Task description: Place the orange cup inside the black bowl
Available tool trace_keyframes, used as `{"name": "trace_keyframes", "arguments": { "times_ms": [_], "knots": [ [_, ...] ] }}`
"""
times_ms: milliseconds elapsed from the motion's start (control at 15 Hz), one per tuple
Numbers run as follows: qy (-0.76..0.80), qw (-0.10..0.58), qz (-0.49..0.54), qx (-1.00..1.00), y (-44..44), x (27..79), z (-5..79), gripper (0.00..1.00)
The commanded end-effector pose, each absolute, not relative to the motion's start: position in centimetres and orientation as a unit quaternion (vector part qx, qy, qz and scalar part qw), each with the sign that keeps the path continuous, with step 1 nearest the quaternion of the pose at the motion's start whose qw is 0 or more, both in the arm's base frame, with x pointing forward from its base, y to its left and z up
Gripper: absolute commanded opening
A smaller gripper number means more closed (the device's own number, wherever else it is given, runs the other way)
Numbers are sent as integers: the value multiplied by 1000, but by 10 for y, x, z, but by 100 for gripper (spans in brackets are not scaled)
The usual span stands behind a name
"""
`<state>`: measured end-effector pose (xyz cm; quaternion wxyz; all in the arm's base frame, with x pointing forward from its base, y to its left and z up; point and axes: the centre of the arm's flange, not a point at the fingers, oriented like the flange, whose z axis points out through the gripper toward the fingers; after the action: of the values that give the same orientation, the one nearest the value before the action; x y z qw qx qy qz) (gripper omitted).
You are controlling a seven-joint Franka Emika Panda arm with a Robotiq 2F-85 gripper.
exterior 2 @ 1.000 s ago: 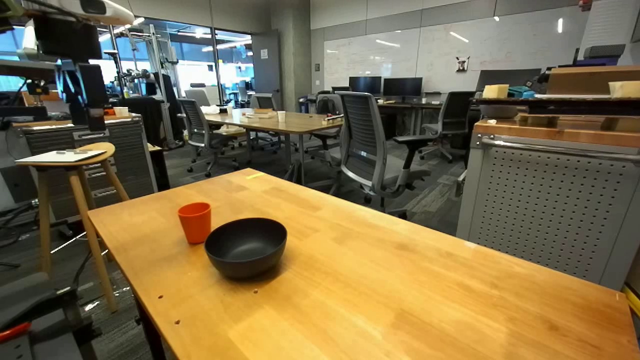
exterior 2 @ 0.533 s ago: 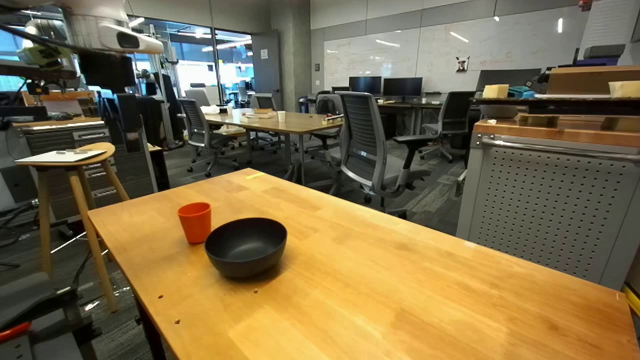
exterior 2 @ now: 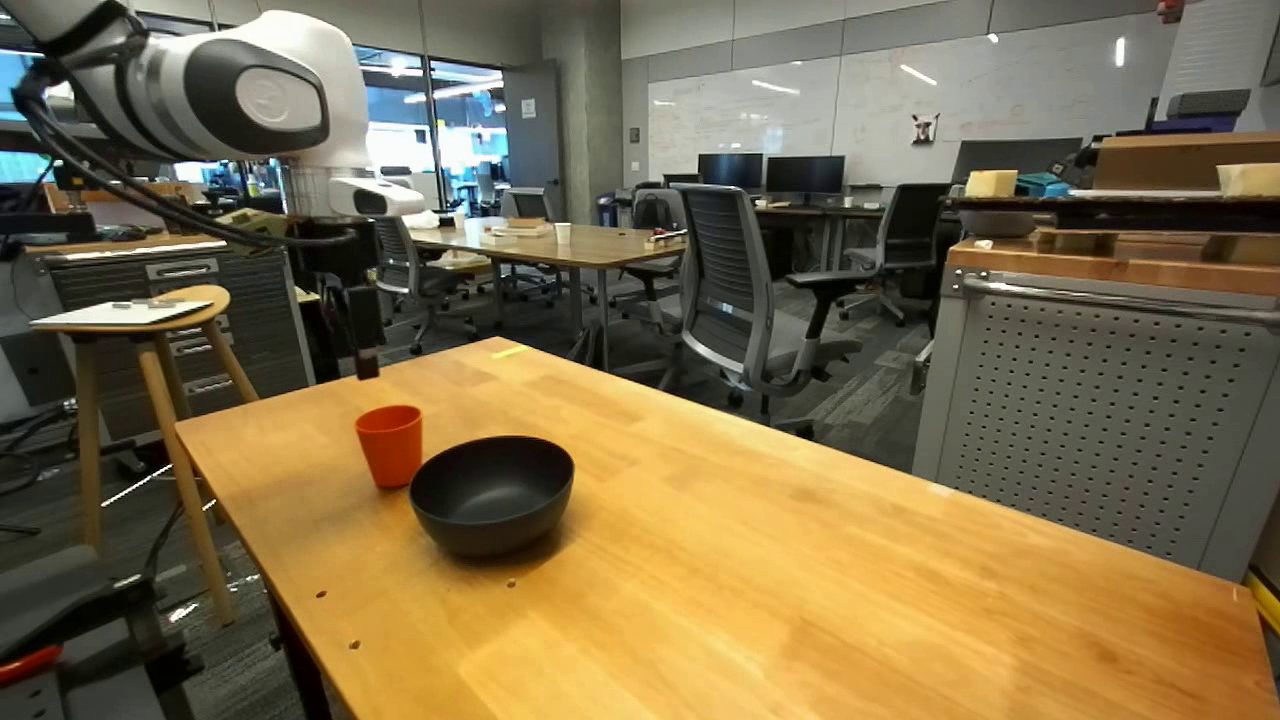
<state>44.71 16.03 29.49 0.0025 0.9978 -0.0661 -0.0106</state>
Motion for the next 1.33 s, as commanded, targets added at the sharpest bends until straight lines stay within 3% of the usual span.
{"name": "trace_keyframes", "arguments": {
  "times_ms": [0, 533, 600, 667, 1267],
  "knots": [
    [-102, 28, -17, 994, 165, 490, 264, 100],
    [-158, 35, -60, 985, 138, 508, 206, 100],
    [-161, 37, -65, 984, 136, 508, 200, 75],
    [-163, 34, -71, 984, 135, 507, 195, 74],
    [-195, -13, -87, 977, 137, 506, 195, 2]
  ]
}}
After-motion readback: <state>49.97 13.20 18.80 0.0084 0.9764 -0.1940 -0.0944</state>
